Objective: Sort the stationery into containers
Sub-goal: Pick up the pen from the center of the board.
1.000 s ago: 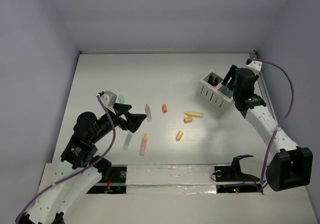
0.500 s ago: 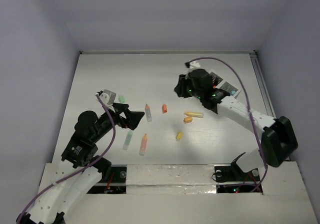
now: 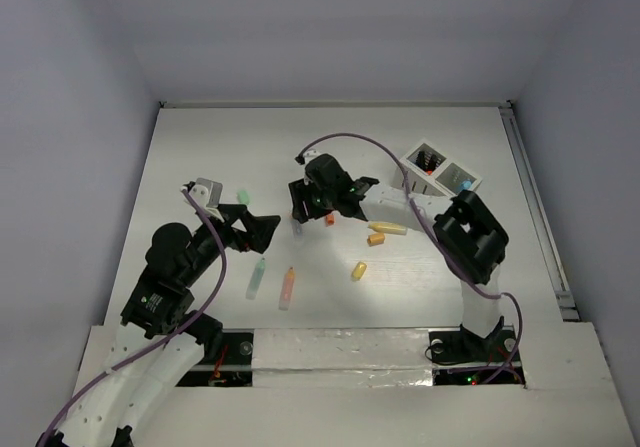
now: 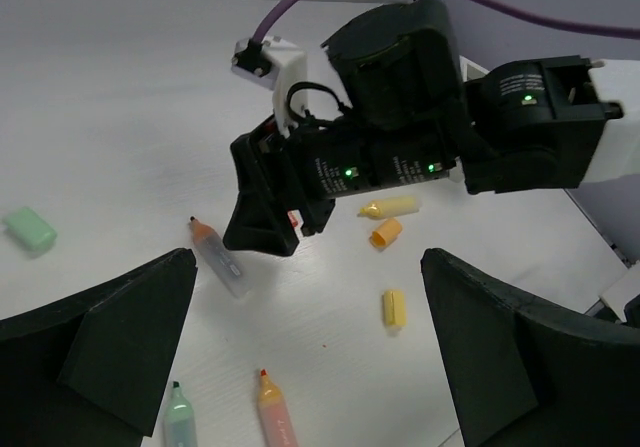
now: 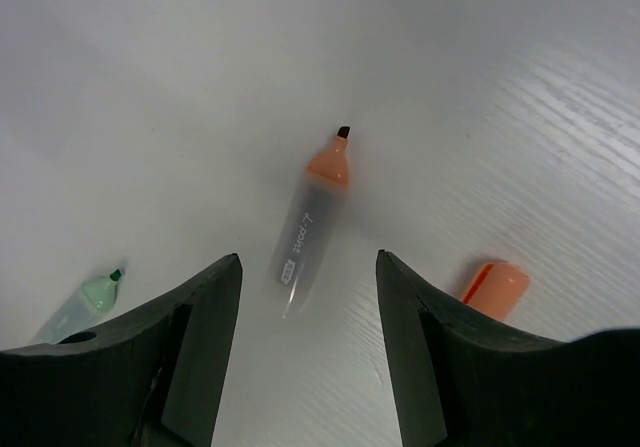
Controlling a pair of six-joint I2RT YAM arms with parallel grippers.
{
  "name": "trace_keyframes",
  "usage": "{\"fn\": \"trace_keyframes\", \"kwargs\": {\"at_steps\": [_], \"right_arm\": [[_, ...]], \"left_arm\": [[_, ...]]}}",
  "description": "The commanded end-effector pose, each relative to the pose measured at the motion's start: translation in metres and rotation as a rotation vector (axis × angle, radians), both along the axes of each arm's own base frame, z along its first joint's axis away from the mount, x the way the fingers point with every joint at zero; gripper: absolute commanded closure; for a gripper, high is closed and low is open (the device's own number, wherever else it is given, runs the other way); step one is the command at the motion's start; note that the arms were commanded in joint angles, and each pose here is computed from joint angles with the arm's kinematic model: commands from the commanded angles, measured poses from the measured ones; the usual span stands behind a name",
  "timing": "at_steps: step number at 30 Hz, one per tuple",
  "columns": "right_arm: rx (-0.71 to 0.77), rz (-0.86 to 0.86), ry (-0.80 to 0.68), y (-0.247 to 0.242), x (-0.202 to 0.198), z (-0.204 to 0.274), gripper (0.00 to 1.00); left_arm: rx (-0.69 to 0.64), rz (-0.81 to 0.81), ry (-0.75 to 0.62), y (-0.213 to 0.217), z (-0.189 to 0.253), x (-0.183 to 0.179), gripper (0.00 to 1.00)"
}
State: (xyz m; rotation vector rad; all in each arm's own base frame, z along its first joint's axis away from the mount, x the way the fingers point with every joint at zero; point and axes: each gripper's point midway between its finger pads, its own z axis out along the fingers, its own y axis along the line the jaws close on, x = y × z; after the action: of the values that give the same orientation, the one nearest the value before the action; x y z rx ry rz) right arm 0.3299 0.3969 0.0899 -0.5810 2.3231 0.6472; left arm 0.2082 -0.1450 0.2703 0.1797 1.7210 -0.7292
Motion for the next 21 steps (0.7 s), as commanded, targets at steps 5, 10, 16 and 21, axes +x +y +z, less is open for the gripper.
{"fn": "trace_keyframes", "kwargs": {"at_steps": [5,10,16,21], "right_arm": [[-0.052,0.026,0.014,0.02,0.003,-0.016,0.37],[-0.077,0.038,0.022,0.03,0.0,-0.028,0.37],[-0.157,0.013,0.009,0.027,0.0,-0.044,0.38],[-0.185,0.0,-0.008,0.024,0.0,-0.044,0.38]], "left_arm": [[-0.016,0.022,-0.029,0.004,0.01,0.003,0.08],[-0.016,0.022,-0.029,0.004,0.01,0.003,0.1],[-0.017,0.022,-0.031,0.004,0.01,0.003,0.12],[-0.018,0.025,-0.03,0.005,0.011,0.003,0.12]]}}
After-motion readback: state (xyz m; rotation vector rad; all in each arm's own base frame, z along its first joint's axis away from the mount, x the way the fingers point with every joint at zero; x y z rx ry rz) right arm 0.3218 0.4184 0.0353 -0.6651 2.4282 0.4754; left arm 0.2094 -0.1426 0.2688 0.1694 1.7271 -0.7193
